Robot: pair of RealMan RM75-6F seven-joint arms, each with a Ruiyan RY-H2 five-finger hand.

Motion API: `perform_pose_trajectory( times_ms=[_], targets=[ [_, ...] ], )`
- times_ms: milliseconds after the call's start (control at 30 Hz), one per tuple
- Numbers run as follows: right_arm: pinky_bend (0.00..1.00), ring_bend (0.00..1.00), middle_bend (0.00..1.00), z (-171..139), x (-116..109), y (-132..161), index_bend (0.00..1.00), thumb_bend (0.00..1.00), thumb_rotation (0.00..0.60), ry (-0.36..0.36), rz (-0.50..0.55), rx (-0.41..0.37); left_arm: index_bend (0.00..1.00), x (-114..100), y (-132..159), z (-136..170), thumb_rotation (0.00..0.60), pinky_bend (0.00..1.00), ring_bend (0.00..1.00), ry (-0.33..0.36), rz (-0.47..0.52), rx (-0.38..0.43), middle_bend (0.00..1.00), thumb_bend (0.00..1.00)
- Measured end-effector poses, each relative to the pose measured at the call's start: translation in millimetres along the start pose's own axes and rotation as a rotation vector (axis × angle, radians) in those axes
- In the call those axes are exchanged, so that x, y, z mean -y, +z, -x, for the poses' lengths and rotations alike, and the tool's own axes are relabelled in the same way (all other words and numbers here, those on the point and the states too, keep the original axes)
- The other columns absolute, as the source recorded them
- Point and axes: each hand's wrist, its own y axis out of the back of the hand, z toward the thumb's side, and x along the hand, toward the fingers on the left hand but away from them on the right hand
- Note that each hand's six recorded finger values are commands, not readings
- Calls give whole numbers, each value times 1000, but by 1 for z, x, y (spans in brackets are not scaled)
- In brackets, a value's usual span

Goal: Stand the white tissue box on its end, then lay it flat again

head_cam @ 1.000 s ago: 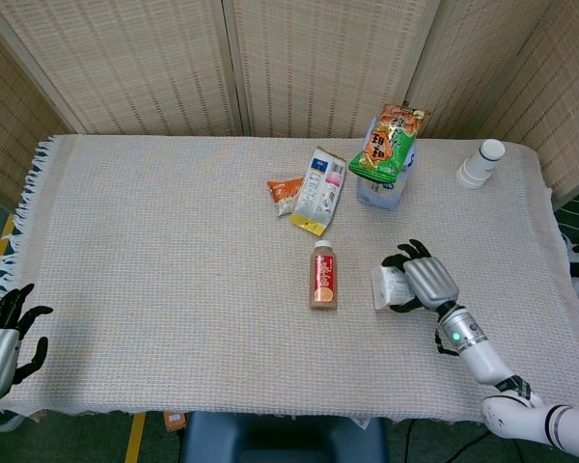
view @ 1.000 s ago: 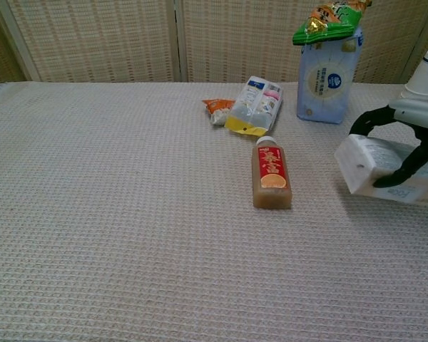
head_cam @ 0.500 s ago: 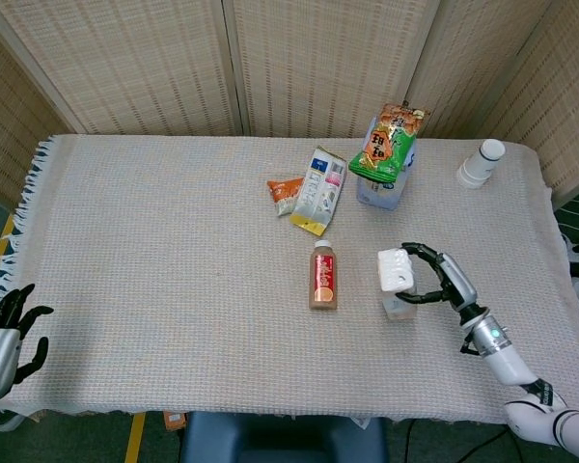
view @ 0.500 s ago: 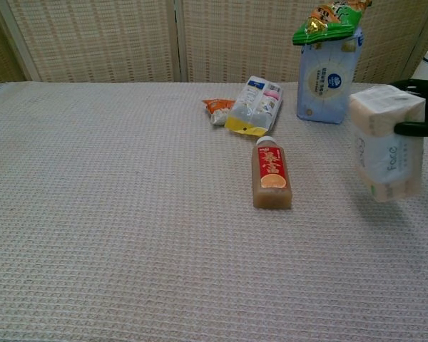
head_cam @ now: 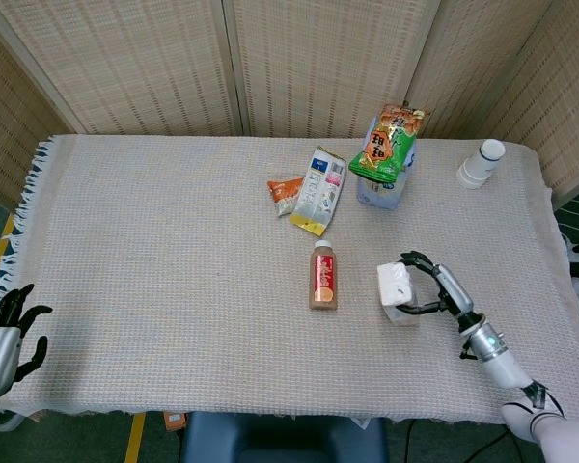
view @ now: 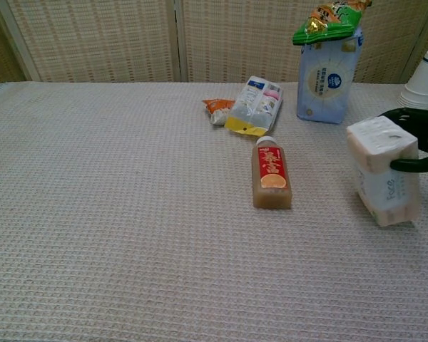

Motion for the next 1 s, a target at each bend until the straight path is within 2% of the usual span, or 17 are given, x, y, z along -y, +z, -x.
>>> perform_pose_trajectory(
  times_ms=[133, 233, 367, 733, 1000],
  targets=[
    [0, 359, 496, 0, 6, -5, 408, 75, 600, -50, -48, -12, 310, 1, 0, 0, 600, 184, 0, -3, -2, -1, 0, 491],
    [0, 359, 496, -3, 4, -8, 411, 76, 600, -94, -66, -14, 310, 1, -1, 0, 600, 184, 0, -2, -1, -1, 0, 492],
    [0, 359, 496, -10, -1, -9, 411, 77, 600, -116, -68, -17, 310, 1, 0, 0, 600, 184, 0, -3, 0, 3, 0, 492],
    [0, 356, 496, -29, -21, -25, 391, 78, 600, -88, -131, 93, 310, 2, 3, 1, 600, 184, 0, -11, -4, 10, 0, 491],
    [0, 316, 486, -30, -27, -20, 272, 78, 600, -78, -178, 102, 310, 3, 5, 1, 600, 184, 0, -15, -4, 15, 0, 492]
  ],
)
